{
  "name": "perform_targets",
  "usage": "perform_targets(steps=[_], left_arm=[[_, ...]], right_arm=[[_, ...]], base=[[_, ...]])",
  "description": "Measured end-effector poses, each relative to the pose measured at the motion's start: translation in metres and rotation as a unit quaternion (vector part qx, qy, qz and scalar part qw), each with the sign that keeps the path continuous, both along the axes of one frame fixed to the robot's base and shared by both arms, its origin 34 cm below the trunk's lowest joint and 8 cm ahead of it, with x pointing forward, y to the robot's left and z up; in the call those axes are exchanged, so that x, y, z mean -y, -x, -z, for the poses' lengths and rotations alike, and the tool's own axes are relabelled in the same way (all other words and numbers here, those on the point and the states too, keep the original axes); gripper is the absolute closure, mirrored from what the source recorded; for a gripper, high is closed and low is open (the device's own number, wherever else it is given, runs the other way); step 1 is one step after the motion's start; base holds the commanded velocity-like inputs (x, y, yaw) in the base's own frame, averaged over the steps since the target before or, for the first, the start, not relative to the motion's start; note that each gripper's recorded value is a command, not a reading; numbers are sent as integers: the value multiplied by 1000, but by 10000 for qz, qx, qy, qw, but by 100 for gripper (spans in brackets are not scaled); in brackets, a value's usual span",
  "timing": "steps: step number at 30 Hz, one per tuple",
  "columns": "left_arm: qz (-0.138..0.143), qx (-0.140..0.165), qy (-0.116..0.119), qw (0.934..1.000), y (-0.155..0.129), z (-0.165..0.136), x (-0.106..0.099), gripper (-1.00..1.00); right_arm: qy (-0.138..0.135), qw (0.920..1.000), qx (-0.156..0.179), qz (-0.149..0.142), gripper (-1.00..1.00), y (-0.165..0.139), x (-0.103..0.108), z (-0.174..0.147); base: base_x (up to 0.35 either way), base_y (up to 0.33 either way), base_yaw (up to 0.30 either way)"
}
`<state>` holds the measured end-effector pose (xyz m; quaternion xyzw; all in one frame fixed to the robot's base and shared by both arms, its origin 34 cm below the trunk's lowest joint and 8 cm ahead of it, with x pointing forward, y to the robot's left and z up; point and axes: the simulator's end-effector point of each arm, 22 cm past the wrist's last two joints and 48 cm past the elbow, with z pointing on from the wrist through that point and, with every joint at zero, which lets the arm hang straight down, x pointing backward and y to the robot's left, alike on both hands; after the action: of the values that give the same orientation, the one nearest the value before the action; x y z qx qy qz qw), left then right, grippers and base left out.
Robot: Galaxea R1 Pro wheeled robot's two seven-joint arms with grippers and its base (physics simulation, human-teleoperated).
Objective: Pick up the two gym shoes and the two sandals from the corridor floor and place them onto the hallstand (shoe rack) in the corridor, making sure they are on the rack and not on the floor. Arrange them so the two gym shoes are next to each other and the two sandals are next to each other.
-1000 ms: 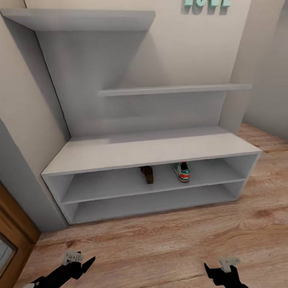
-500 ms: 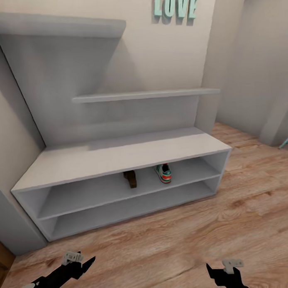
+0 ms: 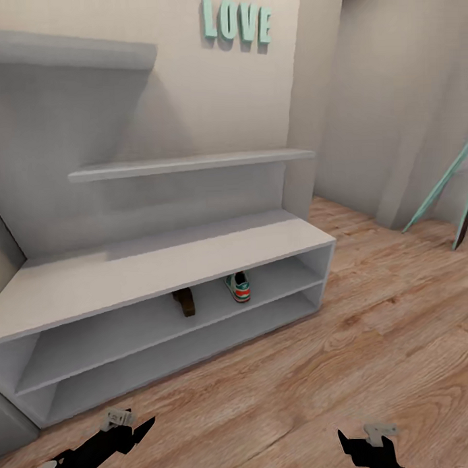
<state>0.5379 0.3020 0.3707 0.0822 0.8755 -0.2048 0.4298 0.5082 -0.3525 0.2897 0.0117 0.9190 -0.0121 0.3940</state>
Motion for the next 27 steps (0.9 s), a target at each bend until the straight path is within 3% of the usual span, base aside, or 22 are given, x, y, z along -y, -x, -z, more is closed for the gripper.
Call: perform_targets(steps=[13,22,23,27], left_arm=[[-128,9,-65,9999,-3,-1,-5,-100],[-686,-53,-440,9967,-5,12,-30,-100],[-867,109,-551,9947,-8,11,-38,-100],[-1098,312,-607,9916,-9,10,-46,-100]], right_arm=[[0,10000,-3,0,-100,0,0,-2],[-4,10000,-8,-1,-100,0,0,-2],[-4,10000,-8,-1,-100,0,-1,-2],[-4,10000,-9,0,-100,0,0,-2]], base=[[0,0,-300],[0,0,-300],[0,0,-300],[0,0,-300]])
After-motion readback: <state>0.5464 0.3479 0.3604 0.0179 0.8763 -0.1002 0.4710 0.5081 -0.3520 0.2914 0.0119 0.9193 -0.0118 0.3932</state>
